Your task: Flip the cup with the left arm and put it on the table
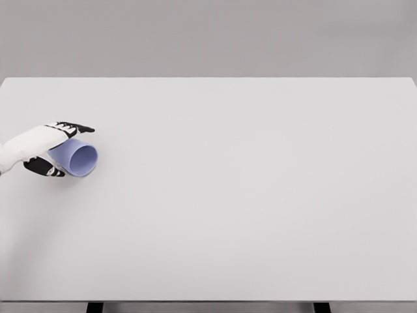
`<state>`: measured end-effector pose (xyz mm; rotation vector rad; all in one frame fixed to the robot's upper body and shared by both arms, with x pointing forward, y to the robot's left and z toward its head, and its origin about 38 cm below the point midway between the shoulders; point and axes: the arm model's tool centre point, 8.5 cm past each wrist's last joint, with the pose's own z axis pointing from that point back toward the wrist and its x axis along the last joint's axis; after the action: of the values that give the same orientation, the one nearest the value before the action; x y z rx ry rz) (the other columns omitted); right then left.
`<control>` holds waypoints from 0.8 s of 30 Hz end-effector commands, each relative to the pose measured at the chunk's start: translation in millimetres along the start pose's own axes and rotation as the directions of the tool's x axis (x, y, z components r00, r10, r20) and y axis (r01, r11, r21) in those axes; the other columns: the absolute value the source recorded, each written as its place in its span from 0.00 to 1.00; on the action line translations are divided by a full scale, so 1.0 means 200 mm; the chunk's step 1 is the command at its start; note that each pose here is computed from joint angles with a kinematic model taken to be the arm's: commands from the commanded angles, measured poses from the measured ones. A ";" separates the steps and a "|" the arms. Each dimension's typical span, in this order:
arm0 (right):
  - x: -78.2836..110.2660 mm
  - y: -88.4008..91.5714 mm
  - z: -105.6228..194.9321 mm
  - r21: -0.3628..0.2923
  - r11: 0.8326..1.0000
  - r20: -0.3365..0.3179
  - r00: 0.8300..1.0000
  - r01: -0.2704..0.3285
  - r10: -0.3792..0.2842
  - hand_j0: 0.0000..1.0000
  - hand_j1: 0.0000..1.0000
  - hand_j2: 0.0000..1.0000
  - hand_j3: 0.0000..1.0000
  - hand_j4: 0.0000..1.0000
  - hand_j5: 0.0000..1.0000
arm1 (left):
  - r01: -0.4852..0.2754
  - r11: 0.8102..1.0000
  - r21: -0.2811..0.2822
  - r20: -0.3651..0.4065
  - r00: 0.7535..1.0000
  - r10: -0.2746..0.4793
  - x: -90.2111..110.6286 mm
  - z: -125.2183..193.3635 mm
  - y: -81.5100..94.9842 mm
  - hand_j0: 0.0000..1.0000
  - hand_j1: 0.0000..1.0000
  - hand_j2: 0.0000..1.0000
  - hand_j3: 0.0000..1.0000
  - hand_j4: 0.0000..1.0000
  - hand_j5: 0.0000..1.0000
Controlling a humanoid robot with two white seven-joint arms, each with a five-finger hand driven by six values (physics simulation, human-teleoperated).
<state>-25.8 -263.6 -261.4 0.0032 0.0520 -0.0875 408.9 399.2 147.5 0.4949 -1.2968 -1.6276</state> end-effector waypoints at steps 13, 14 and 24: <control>0.00 0.00 0.00 0.000 1.000 0.000 1.000 0.000 0.000 1.00 1.00 1.00 1.00 1.00 1.00 | -0.009 1.000 -0.023 0.013 1.000 0.010 0.02 -0.02 -0.03 0.89 0.89 0.89 0.89 0.89 0.89; 0.00 0.00 0.00 0.000 1.000 0.000 1.000 -0.001 0.001 1.00 1.00 1.00 1.00 1.00 1.00 | -0.008 1.000 -0.027 0.016 1.000 0.009 0.03 -0.03 -0.03 0.88 0.88 0.88 0.88 0.88 0.88; 0.00 0.00 0.00 0.000 1.000 0.000 1.000 0.000 0.000 1.00 1.00 1.00 1.00 1.00 1.00 | -0.014 1.000 -0.019 0.026 1.000 0.015 0.04 -0.03 -0.02 0.78 0.78 0.78 0.78 0.78 0.78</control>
<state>-25.8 -263.6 -261.4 0.0032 0.0520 -0.0877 407.7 389.4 143.2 0.4579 -1.2964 -1.6463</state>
